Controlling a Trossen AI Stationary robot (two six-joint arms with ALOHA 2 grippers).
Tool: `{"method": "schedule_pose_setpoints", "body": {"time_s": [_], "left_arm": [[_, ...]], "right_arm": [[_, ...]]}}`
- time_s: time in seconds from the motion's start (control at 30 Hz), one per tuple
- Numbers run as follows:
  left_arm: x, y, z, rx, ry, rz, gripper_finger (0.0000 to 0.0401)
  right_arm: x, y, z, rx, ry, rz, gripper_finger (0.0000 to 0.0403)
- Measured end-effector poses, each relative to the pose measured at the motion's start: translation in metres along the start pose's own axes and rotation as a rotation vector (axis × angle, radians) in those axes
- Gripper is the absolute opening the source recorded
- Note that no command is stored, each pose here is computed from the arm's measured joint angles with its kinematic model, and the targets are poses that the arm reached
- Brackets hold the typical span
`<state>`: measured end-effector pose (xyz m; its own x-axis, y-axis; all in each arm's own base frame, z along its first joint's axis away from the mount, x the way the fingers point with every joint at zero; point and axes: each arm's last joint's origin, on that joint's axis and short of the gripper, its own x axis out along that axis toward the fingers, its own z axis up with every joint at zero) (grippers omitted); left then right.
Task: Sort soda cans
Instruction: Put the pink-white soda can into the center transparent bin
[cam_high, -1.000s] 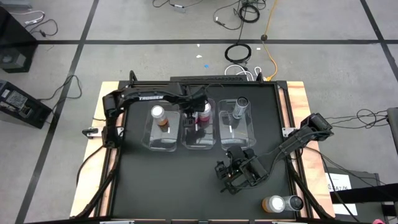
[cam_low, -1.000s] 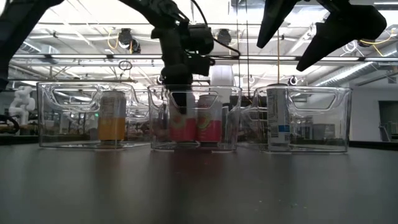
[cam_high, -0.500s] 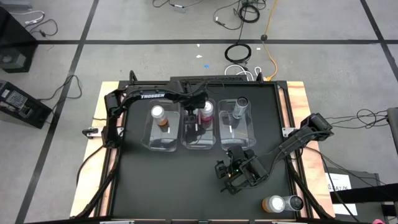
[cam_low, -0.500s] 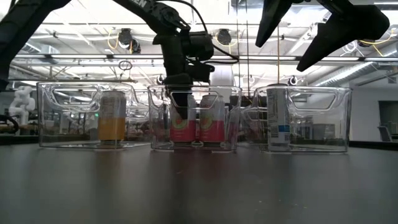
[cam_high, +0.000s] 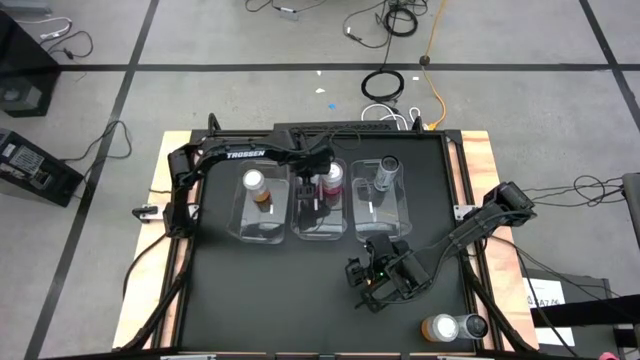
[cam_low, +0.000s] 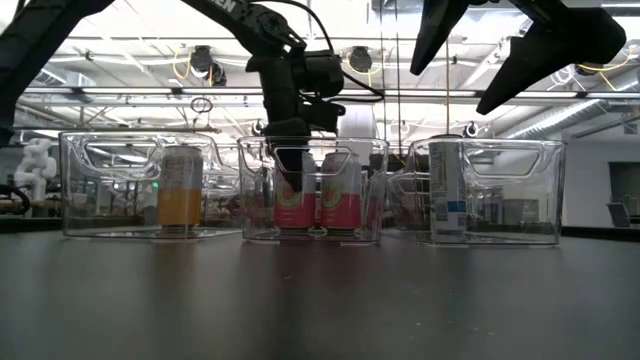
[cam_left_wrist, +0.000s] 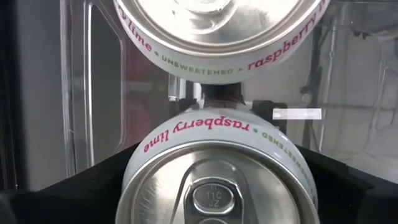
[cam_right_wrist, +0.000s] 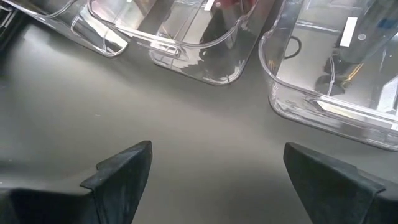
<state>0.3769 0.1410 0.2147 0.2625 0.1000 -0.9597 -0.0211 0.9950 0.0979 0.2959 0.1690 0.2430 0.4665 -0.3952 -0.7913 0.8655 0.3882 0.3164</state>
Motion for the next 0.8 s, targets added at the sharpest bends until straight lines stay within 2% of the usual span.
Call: {"method": "schedule_pose_setpoints", "body": {"time_s": [0.43,0.63,0.8], "left_arm": [[0.0002,0.0025,0.0013,-0.006,-0.022,0.007,0.0355],[-0.0003,0.0037,0.0001,-0.012,-0.014,0.006,0.0395],[-0.0017,0.0048,-0.0003,-0.009,0.014,0.07,0.0386]], "right_arm": [[-0.0002,0.0011,-0.0004,0.003,0.002,0.01,0.0357],[-0.0002,0.0014,-0.0004,0.005,0.002,0.012,0.0357],[-0.0002,0.0014,-0.0004,0.004,0.002,0.013,0.0357]]}}
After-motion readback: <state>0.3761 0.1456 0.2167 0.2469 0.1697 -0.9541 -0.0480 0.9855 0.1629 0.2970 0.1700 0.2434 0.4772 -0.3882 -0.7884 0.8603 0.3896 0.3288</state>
